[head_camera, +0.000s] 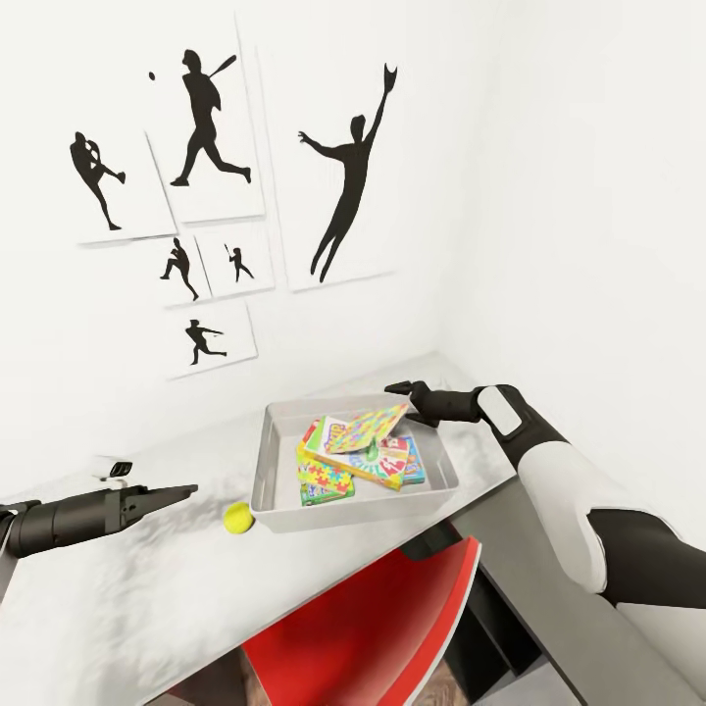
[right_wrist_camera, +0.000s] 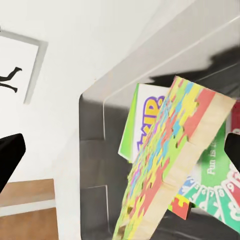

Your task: Put all the toys in the child's room - the three board games (two on the bed and one on the table), the two jigsaw puzzles on the table, and the tennis ball on the table - inside the toy box on the table in the child's room.

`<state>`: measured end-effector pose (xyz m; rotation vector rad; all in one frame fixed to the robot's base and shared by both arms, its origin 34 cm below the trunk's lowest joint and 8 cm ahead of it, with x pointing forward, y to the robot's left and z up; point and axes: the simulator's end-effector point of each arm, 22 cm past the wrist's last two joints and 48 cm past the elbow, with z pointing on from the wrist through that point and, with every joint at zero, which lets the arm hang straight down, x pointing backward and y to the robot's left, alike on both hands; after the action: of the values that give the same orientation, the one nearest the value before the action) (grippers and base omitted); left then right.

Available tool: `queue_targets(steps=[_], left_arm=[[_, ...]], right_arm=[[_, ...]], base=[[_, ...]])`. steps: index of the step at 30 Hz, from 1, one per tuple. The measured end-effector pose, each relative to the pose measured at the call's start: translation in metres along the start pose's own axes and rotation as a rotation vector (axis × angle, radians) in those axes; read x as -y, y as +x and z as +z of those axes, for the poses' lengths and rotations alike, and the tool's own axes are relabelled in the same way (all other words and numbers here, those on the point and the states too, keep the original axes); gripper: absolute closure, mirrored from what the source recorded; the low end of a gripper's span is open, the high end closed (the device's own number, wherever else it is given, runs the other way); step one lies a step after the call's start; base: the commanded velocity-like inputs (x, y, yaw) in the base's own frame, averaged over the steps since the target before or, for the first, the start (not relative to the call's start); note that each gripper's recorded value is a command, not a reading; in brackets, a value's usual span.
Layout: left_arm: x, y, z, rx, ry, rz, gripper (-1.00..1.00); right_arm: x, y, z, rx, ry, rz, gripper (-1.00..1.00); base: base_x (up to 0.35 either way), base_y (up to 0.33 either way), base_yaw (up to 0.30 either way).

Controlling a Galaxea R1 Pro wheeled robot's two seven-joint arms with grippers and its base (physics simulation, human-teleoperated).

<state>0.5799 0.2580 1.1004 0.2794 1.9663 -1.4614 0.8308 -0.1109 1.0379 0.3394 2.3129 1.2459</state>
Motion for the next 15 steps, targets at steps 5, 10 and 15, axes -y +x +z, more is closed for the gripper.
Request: queue_targets(steps=[5,10,15], left_arm=[[-0.0001,0.0000,0.0000,0.000,0.000,0.000,-1.00],[-0.0001,0.0001,0.0000,0.000,-0.001,0.000,-1.00],[-0.0001,0.0001,0.0000,0.000,0.000,0.000,-1.00]], right_arm=[[-0.0003,-0.0003,-0.0001,0.001,-0.001,-0.001,-1.00],[0.0000,-0.0007,-0.0005,0.001,0.000,-0.001,-1.00],[0.0033,-0.0026,-0.0029,0.005,0.005,0.000,-1.00]], base=[[0.000,0.000,0.000],[0.000,0.000,0.000],[0.000,0.000,0.000]])
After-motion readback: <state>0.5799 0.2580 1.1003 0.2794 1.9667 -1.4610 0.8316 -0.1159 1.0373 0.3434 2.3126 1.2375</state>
